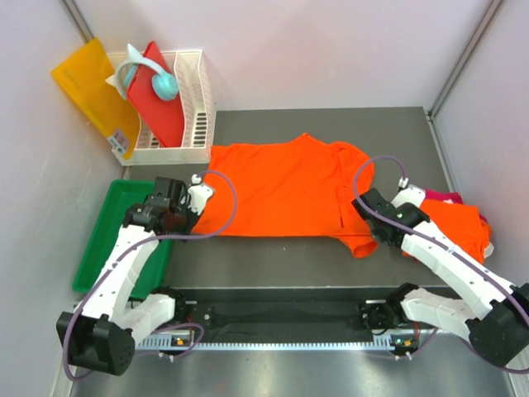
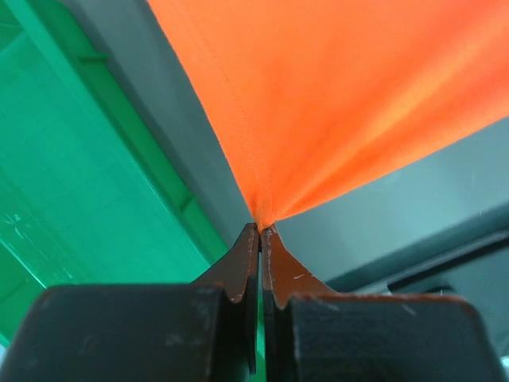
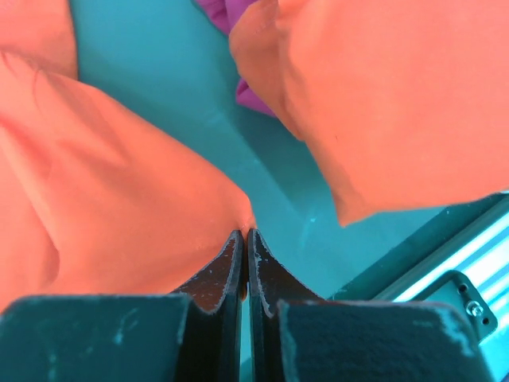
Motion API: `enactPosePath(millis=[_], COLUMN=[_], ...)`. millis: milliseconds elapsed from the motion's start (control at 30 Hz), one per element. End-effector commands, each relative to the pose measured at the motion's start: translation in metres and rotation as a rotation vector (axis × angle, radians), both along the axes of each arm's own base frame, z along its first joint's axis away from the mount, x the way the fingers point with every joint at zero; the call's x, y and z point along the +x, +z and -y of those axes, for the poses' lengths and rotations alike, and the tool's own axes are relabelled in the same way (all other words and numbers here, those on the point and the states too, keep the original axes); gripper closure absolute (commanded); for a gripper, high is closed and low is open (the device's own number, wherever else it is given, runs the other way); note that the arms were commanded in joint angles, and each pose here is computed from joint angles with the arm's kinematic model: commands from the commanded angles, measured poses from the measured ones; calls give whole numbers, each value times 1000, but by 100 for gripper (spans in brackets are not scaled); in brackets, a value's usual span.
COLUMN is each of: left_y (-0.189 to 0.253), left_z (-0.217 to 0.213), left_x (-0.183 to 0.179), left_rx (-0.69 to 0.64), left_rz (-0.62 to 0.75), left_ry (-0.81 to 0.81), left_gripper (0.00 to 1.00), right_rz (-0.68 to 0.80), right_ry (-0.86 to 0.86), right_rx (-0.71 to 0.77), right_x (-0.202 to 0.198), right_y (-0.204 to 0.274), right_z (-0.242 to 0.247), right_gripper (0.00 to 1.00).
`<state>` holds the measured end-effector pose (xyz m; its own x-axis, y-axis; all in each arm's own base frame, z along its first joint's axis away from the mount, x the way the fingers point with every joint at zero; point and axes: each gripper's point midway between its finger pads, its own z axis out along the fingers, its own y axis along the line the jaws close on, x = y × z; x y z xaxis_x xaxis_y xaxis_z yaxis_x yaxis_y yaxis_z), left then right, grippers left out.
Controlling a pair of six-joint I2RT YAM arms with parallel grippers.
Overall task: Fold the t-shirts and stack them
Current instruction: Flatten out the tshirt, then fold the flattened tshirt in 1/3 of the way
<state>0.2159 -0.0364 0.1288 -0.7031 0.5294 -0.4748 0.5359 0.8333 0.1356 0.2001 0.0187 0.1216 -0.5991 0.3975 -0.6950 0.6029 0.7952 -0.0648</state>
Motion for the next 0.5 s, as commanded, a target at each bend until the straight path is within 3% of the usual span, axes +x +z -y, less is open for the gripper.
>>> enactPosePath(millis=[0, 467], left_y=[8, -7], left_z=[-4, -3], left_x=[-20, -46], left_rx=[21, 20], left_rz=[-32, -151], left_ry=[-64, -121], left_gripper=[100, 100], right_rz=[2, -40], right_ry=[-5, 15], right_rx=[5, 69], right_x=[-12, -37], right_y=[19, 18], right_z=[2, -5], right_gripper=[100, 100])
